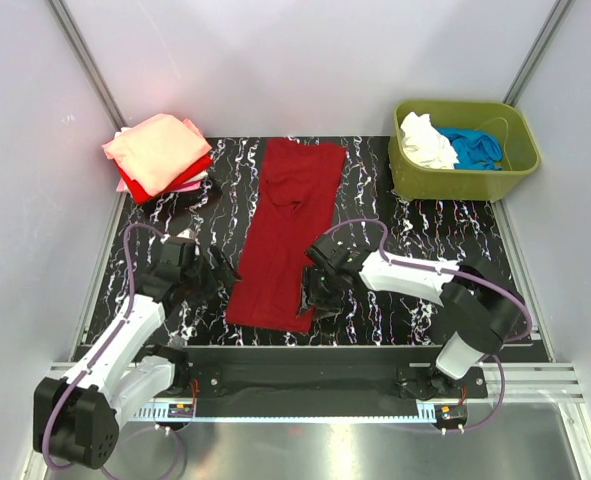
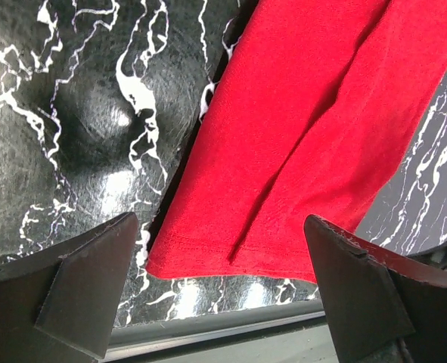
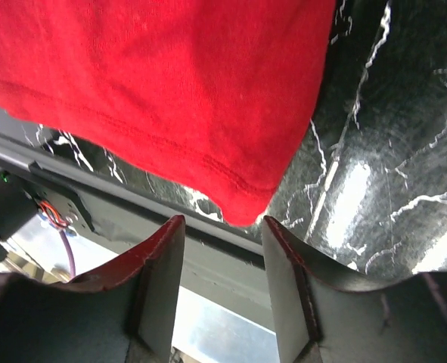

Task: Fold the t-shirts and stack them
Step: Fold the tshirt

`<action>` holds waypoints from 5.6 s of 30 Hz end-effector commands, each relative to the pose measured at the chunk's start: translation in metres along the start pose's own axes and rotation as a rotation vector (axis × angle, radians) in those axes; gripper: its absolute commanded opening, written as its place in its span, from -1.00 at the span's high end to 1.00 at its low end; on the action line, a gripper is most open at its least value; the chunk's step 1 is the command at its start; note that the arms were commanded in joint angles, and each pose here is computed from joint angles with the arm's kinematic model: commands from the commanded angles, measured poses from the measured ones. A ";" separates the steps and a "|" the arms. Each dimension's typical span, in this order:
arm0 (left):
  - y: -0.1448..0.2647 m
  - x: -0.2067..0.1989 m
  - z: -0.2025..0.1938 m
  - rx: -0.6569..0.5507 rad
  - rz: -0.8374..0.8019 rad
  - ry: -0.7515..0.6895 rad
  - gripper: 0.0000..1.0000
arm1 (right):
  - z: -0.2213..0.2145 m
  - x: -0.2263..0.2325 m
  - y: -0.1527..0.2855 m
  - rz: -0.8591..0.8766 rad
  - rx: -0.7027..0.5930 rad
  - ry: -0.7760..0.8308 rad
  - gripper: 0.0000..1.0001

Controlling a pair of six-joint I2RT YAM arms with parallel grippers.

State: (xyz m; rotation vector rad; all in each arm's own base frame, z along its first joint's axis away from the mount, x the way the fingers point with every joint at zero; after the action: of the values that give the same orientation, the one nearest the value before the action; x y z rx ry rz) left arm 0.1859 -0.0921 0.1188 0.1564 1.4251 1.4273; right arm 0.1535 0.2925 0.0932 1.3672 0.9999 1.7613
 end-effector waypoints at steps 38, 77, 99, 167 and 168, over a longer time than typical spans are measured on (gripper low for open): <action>-0.016 0.027 -0.073 0.126 -0.079 0.043 1.00 | -0.025 -0.015 0.012 -0.085 -0.022 0.010 1.00; 0.023 -0.171 0.006 0.050 -0.067 -0.260 1.00 | 0.110 -0.053 0.126 -0.106 -0.250 0.026 1.00; -0.068 -0.197 0.073 0.138 -0.032 -0.285 1.00 | 0.212 -0.097 0.089 -0.132 -0.185 -0.011 1.00; -0.102 -0.065 0.014 0.219 -0.168 -0.021 -0.15 | 0.129 -0.128 0.015 0.058 0.002 -0.068 0.35; -0.103 -0.065 0.012 0.224 -0.166 -0.023 -0.10 | 0.129 -0.128 0.015 0.059 0.005 -0.064 0.42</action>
State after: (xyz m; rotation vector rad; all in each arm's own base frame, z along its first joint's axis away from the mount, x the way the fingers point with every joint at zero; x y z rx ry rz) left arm 0.2749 -0.1516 0.0777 0.2182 1.5656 1.1644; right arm 0.2975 0.1950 0.0629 1.5019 0.9343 1.7294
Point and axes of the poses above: each gripper's point midway between its finger pads, its own y axis back along the fingers, its own x axis along the line the jaws close on, z = x × y, the point moved 5 cm from there along y, back along the fingers, and after that the axes turned 12 degrees about y, right-handed, at the moved point
